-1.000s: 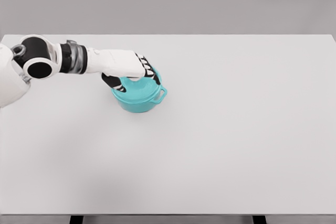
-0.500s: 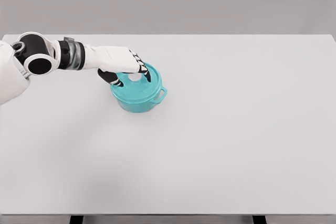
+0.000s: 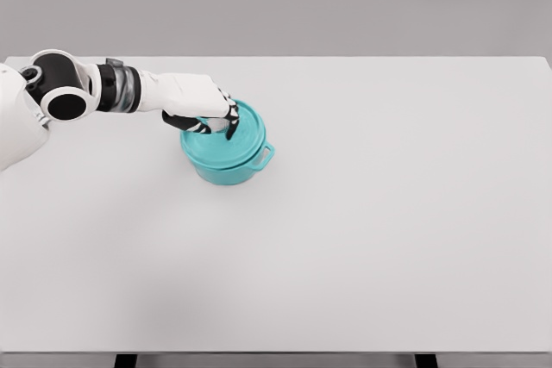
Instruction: Open the lid of the pot with left arm
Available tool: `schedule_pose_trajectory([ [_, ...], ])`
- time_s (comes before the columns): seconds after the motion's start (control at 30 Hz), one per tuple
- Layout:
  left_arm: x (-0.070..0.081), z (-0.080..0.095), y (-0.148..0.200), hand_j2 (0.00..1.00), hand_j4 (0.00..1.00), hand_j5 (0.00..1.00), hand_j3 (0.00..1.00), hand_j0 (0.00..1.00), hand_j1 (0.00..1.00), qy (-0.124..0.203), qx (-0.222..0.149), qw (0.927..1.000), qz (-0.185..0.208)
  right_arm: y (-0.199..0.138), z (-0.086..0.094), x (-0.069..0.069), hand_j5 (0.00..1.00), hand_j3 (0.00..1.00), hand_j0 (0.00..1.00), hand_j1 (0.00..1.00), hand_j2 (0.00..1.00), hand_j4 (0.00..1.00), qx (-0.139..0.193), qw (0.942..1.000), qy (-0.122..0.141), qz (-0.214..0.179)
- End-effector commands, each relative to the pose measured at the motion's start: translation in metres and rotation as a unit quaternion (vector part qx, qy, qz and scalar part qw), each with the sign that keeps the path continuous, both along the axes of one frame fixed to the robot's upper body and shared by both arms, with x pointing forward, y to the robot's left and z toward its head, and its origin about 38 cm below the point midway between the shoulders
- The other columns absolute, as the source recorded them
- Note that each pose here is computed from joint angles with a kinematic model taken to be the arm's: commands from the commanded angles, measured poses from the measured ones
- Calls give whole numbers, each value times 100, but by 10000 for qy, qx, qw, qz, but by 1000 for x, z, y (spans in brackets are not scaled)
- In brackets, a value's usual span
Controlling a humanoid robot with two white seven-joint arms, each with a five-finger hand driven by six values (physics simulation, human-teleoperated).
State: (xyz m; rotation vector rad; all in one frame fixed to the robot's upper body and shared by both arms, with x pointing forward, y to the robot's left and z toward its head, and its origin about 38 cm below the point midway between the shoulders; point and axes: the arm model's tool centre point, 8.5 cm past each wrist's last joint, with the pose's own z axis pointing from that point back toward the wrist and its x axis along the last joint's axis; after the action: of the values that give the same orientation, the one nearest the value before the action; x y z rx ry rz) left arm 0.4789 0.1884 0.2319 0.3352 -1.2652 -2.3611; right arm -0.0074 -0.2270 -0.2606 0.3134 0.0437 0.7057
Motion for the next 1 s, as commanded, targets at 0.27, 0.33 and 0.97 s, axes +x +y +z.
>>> schedule_pose_trajectory([
  [0.27,4,21,42,32,32,32,32,32,32,-227,243,9990,294,0,0,0,100,100,100,100,100,100,6,10000,4,0],
  [0.33,2,26,65,32,32,32,32,32,32,-278,379,9982,366,0,0,0,100,100,100,100,100,100,6,10000,5,0],
  [0.97,-12,-14,156,100,100,100,100,100,100,-145,1592,9827,940,0,0,0,100,100,100,100,100,100,0,10000,0,-1],
])
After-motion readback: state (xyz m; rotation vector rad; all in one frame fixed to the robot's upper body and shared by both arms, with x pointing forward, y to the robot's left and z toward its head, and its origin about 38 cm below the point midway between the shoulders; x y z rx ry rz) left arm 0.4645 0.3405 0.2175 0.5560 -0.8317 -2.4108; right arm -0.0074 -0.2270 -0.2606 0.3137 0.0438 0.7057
